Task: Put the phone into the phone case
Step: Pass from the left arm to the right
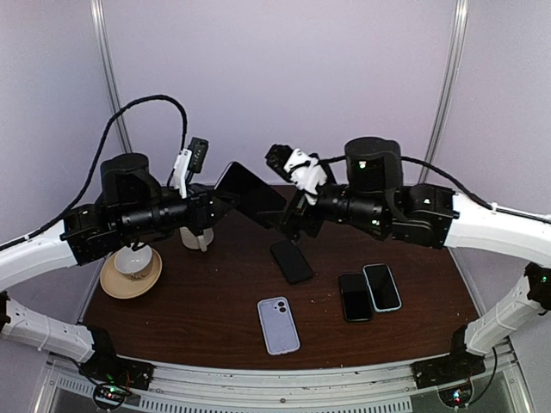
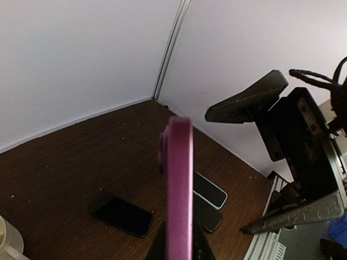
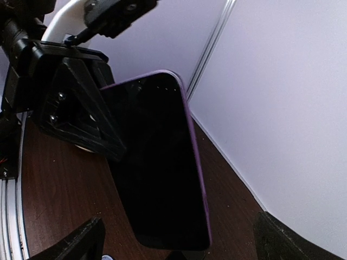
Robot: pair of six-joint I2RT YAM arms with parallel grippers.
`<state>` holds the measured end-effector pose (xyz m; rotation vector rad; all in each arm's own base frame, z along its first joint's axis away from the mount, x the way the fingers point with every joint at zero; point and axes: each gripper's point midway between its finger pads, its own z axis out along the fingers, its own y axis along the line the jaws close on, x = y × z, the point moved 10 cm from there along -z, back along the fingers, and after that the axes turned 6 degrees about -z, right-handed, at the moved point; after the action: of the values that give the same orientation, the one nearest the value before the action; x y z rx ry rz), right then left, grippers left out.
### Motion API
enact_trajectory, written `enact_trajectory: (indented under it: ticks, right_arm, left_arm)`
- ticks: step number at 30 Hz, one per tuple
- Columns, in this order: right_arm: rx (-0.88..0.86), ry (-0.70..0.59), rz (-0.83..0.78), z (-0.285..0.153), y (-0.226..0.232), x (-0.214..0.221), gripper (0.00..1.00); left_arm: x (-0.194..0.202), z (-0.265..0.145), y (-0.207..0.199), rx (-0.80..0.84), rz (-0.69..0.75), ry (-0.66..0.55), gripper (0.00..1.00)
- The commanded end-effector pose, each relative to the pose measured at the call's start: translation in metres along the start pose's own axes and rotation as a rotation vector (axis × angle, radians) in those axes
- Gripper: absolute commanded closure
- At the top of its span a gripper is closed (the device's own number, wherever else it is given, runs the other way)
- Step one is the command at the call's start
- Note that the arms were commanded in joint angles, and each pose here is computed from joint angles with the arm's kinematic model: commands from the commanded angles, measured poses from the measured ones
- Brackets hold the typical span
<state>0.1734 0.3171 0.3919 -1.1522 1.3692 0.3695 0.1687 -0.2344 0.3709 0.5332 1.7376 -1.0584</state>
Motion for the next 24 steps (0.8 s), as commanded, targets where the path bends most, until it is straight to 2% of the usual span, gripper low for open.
enact_trajectory:
  ticks: [1,10,15,24]
  right_arm:
    - [0.034,-0.074,-0.148,0.031,0.015,-0.016,0.00]
    - [0.069,-0.019,-0.125,0.066,0.022,-0.008,0.01]
    - [0.117,-0.040,-0.071,0.071,0.022,-0.005,0.14]
    - [0.137,0.021,-0.078,0.078,0.028,0.006,0.16]
  left_arm:
    - [-0.018,-0.001,-0.005,-0.033,-0.011,-0.035,1.00]
    - [-0.019,-0.003,-0.006,-0.014,0.006,-0.037,1.00]
    - [-0.018,-0.002,-0.006,-0.017,0.004,-0.038,1.00]
    - [-0.016,-0.001,-0.006,-0.008,0.010,-0.036,1.00]
